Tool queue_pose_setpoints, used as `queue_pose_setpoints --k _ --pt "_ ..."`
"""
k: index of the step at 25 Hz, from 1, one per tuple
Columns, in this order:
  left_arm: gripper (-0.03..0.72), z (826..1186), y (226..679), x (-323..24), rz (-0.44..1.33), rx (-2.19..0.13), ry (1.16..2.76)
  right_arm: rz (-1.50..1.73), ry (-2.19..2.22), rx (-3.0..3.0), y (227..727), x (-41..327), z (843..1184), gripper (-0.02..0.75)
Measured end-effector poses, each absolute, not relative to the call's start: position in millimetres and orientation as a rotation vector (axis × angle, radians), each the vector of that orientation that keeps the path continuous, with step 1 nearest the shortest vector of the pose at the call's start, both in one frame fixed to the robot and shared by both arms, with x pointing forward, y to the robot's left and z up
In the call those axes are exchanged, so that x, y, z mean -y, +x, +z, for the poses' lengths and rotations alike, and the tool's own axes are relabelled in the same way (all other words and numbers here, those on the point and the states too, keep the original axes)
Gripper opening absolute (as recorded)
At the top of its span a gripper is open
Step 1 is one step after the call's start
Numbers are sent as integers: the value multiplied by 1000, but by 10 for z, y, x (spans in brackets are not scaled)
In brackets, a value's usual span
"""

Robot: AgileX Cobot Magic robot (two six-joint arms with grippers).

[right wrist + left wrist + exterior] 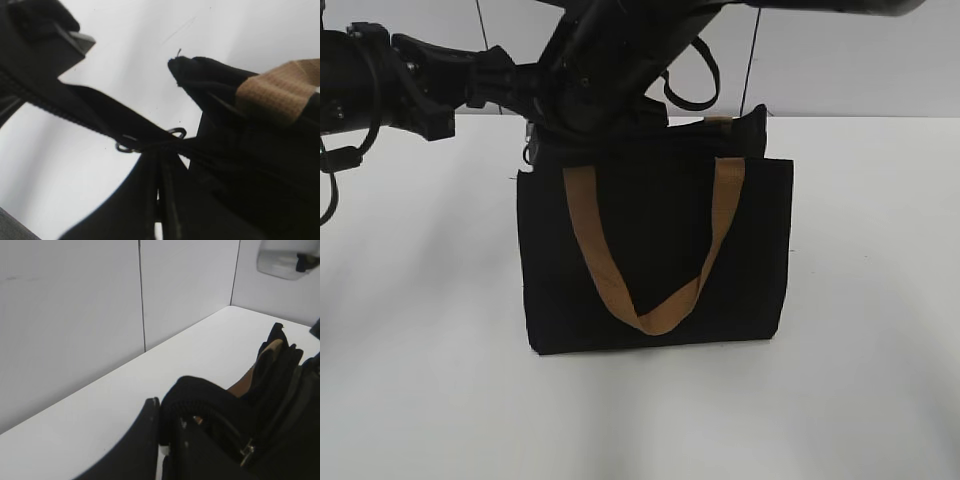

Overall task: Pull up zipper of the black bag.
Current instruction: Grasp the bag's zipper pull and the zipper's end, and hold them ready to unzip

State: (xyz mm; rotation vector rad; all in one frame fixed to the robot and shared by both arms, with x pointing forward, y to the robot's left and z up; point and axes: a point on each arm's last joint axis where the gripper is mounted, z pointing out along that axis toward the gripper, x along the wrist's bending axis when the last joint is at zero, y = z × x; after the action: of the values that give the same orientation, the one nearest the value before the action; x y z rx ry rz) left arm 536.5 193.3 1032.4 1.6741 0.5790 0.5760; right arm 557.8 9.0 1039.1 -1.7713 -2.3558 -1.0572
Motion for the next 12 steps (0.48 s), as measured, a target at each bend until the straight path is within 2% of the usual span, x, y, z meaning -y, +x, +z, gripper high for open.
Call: queue_pose_setpoints --k 3,8,12 --pt "20 10326 5364 -1932 573 -579 1671 -1045 -1774 2334 5566 -95 10390 30" --pt "20 10338 5356 -1923 564 -565 1660 -1038 -1776 2318 5558 -100 10389 253" --pt "20 10341 5355 -1921 563 -562 1658 -1030 -1769 2290 5542 -113 10393 348"
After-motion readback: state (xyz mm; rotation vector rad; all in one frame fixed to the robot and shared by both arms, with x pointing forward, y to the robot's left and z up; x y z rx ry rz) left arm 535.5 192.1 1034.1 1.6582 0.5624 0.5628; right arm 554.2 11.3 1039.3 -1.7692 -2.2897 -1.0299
